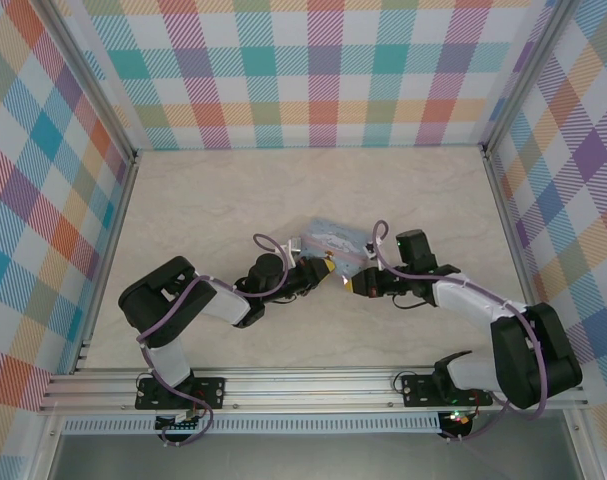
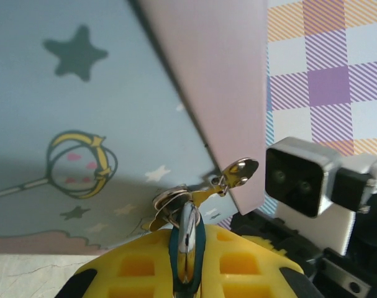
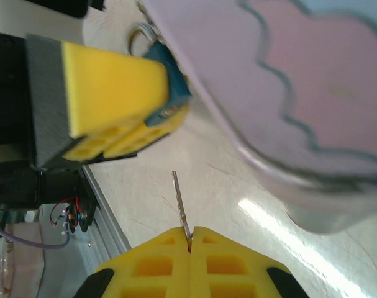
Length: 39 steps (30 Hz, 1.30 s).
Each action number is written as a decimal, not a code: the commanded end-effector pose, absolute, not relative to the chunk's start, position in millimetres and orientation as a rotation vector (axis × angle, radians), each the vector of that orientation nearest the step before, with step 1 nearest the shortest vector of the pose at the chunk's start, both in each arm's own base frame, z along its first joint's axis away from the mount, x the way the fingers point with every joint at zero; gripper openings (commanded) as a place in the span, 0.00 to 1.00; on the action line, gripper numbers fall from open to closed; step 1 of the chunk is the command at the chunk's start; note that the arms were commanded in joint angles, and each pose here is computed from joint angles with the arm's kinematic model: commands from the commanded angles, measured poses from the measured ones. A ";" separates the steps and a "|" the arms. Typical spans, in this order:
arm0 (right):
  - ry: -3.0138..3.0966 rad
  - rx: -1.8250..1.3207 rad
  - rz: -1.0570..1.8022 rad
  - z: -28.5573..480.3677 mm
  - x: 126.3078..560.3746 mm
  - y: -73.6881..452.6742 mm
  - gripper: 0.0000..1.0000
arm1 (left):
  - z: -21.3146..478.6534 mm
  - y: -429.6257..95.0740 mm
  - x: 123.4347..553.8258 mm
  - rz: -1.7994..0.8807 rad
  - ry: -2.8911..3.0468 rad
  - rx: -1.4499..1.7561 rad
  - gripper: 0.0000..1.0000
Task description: Unlock the padlock with the key
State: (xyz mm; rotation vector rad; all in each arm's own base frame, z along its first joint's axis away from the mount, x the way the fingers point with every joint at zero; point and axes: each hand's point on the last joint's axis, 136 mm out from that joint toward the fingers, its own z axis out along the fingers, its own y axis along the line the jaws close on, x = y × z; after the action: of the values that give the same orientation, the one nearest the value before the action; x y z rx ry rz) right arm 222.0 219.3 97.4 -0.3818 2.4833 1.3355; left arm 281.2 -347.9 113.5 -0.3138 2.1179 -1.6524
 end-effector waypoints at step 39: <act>2.416 -0.393 1.400 103.9 281.4 209.2 0.03 | 163.9 -367.7 276.8 -1.725 2.040 -0.002 0.00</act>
State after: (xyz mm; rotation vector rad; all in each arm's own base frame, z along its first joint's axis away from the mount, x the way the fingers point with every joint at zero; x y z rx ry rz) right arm 272.5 213.6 95.9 -0.3442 2.4732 1.4577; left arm 287.4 -347.4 123.7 -0.1272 2.1482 -1.5680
